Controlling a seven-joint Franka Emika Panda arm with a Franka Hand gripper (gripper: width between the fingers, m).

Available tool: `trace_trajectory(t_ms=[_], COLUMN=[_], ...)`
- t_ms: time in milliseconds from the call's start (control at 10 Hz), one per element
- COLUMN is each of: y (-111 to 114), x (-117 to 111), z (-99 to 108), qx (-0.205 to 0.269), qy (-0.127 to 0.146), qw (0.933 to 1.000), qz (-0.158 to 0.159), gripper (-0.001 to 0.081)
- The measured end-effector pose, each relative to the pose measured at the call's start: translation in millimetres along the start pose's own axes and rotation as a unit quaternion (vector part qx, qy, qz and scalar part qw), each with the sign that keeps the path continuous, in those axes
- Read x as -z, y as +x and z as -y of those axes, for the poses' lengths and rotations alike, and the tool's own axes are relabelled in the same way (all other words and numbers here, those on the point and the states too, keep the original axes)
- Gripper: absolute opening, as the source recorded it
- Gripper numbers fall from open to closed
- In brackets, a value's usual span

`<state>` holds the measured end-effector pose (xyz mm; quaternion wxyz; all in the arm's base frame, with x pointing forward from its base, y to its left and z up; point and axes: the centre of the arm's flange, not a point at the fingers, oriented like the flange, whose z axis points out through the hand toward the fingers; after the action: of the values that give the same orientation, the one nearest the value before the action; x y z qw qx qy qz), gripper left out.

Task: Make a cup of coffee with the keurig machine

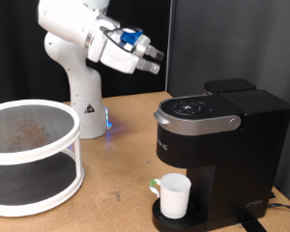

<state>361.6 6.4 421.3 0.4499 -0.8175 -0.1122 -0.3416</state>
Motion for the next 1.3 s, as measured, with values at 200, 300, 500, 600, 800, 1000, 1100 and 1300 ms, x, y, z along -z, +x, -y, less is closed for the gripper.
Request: trace_trajectory(t_ms=[200, 300, 500, 600, 800, 1000, 1100, 1300], y=[0.6, 3.1, 21.9, 32.5, 52.9, 69.9, 71.7, 72.8], x=[5.6, 5.2, 2.3, -0.7, -10.0, -25.9, -25.6, -26.9], z=[7.2, 7.6, 21.3, 31.6, 52.8, 55.1, 54.7, 57.1], qx=[-0.001, 0.006, 0.046, 0.081, 0.138, 0.149, 0.15, 0.203], qy=[0.006, 0.004, -0.011, -0.023, -0.06, -0.061, -0.063, -0.078], qw=[0.9999, 0.9999, 0.9989, 0.9962, 0.9797, 0.9553, 0.9615, 0.9525], qz=[-0.01, -0.01, -0.004, 0.024, 0.133, 0.248, 0.222, 0.214], gripper=[0.0803, 0.0803, 0.0803, 0.0803, 0.0803, 0.0803, 0.0803, 0.0803])
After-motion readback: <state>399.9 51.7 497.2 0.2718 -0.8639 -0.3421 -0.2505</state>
